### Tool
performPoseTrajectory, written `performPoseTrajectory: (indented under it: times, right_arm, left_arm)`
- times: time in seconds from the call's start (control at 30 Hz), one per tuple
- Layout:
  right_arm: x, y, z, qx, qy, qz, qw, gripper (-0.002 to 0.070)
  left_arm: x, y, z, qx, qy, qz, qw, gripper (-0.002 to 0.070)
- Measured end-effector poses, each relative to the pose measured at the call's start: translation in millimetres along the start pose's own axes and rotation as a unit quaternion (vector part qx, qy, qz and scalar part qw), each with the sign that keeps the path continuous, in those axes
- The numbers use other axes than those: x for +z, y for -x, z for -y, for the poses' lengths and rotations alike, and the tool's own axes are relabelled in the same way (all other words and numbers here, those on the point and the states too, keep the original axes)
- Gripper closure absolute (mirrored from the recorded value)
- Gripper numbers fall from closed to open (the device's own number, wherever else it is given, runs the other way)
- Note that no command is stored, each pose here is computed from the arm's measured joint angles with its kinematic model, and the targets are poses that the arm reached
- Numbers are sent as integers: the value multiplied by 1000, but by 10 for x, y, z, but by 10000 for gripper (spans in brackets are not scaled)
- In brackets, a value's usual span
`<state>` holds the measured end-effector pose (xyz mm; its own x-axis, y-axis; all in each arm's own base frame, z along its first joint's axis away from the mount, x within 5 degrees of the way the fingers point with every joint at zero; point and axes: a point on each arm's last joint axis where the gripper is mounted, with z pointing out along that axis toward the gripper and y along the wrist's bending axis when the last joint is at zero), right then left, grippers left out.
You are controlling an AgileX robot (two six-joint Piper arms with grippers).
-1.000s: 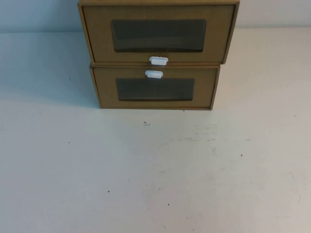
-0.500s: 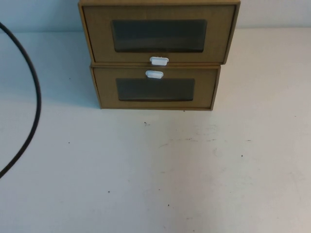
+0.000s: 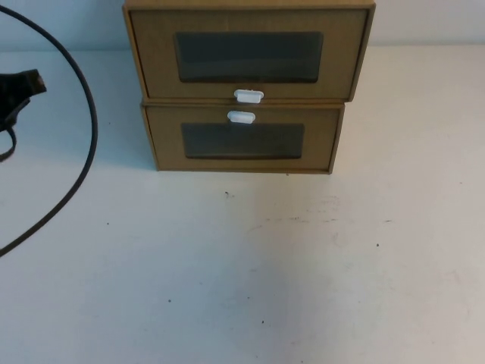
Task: Open the shoe box
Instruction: 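Pull the top drawer of the cardboard box fully open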
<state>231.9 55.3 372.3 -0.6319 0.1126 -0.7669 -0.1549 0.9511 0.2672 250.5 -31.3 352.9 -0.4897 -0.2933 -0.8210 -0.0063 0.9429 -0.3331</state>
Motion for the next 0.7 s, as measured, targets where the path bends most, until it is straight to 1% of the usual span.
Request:
performPoseTrajectory:
  times: [0.1,0.2,0.27,0.4,0.47,0.6,0.7]
  right_arm:
    - [201,-32,-68,-36,16,-23,999,690]
    - [395,-105,-224,-100,42,-46,993,689]
    - [495,-146,-339,-138,60,-50,987,689]
    - [620,-119,-522,-143,92,-5,985,689]
    - [658,-104,-602,-169,102,21,980,689]
    - [663,-108,-682,-261,109,42,958,689]
    - [653,-137,-693,-331,114,35,936,689]
  left_arm:
    - [47,-16,34,-40,-17,-6,999,680]
    - [80,-55,108,-41,-33,-18,998,680]
    - [93,-83,171,-23,-45,-23,998,680]
    - [76,-73,262,14,-62,-19,998,680]
    - [49,-23,294,38,-67,-15,997,680]
    - [-70,184,395,115,-81,5,990,680]
    - [-180,374,487,173,-91,23,980,680]
